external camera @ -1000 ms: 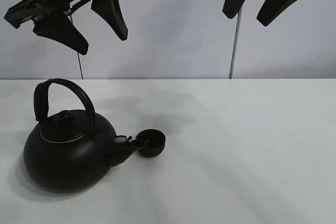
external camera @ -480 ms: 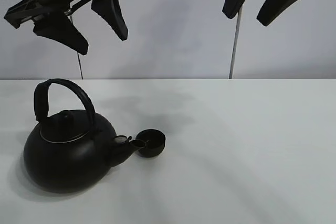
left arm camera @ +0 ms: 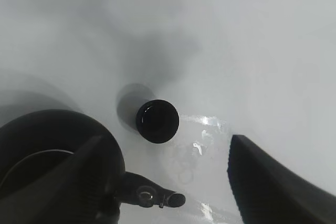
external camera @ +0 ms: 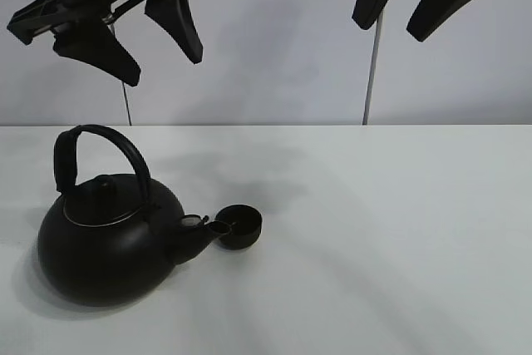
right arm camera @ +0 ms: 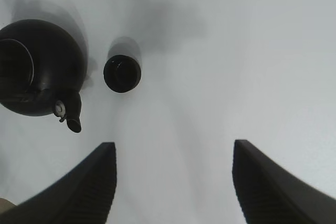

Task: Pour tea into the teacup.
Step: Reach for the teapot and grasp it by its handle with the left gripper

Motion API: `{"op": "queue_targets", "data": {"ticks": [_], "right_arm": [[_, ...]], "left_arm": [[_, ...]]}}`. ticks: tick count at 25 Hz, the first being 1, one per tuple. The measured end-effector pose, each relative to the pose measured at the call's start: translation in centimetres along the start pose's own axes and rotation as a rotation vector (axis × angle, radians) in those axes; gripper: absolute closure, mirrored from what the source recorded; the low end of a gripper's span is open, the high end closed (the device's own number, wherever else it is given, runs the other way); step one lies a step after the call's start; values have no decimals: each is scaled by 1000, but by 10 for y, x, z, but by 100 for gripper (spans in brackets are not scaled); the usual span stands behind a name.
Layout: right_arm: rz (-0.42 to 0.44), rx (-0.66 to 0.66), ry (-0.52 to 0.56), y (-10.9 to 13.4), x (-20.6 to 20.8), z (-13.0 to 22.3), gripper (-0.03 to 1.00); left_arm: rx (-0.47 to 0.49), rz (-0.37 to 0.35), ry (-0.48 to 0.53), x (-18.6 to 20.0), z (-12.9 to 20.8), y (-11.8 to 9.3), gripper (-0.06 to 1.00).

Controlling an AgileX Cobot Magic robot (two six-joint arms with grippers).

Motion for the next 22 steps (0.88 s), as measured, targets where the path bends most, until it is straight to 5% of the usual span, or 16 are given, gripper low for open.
{"op": "queue_targets", "data": {"ticks": [10,22], "right_arm": [[0,0,0,0,0,0,53],[0,0,0,0,0,0,53]], "left_arm": [[-24,-2,-46,0,-6,0,47],[-259,-7,-91,14,-9,-3,47]]}}
Point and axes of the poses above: a point on each arm's last joint axis where the gripper is mounted, x pointing back along that axis away from the gripper, y along the wrist's bending axis when the last joint is at zero, z = x × y, the point moved 3 cm from there along -x, pointing out along that axis toward the gripper, and after that the axes turned 15 degrees about -x, right-handed, at the moved point
